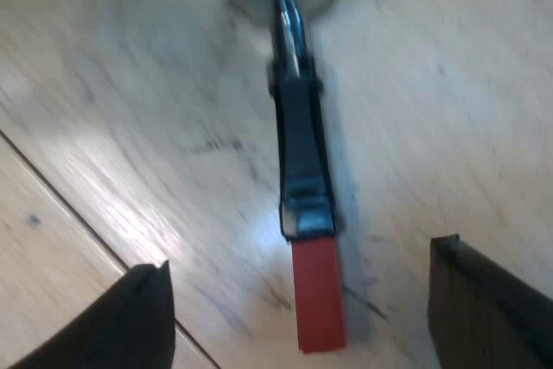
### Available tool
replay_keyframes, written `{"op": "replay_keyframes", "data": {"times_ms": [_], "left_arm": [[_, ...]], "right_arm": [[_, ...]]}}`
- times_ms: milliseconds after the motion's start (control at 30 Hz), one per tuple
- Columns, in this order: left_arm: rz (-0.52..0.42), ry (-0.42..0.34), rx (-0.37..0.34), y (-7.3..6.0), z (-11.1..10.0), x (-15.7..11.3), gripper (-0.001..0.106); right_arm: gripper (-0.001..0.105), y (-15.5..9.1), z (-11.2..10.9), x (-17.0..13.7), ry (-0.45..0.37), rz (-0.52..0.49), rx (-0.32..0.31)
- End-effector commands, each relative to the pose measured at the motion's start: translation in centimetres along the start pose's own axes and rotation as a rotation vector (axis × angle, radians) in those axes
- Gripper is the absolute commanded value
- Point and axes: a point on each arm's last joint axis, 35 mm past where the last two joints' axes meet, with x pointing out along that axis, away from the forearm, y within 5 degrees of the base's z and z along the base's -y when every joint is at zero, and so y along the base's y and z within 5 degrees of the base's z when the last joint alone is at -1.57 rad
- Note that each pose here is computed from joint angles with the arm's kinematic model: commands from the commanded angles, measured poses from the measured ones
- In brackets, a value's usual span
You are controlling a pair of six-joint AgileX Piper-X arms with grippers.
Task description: Grind coffee beans and then tamp
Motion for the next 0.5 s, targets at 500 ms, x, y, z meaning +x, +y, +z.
{"op": "replay_keyframes", "data": {"times_ms": [500], "left_arm": [[0.111, 0.066, -0.04, -0.5, 0.8, -2.7, 0.067]], "right_arm": [[0.063, -0.1, 4.0, -2.8, -0.357, 0.037, -0.019]]}}
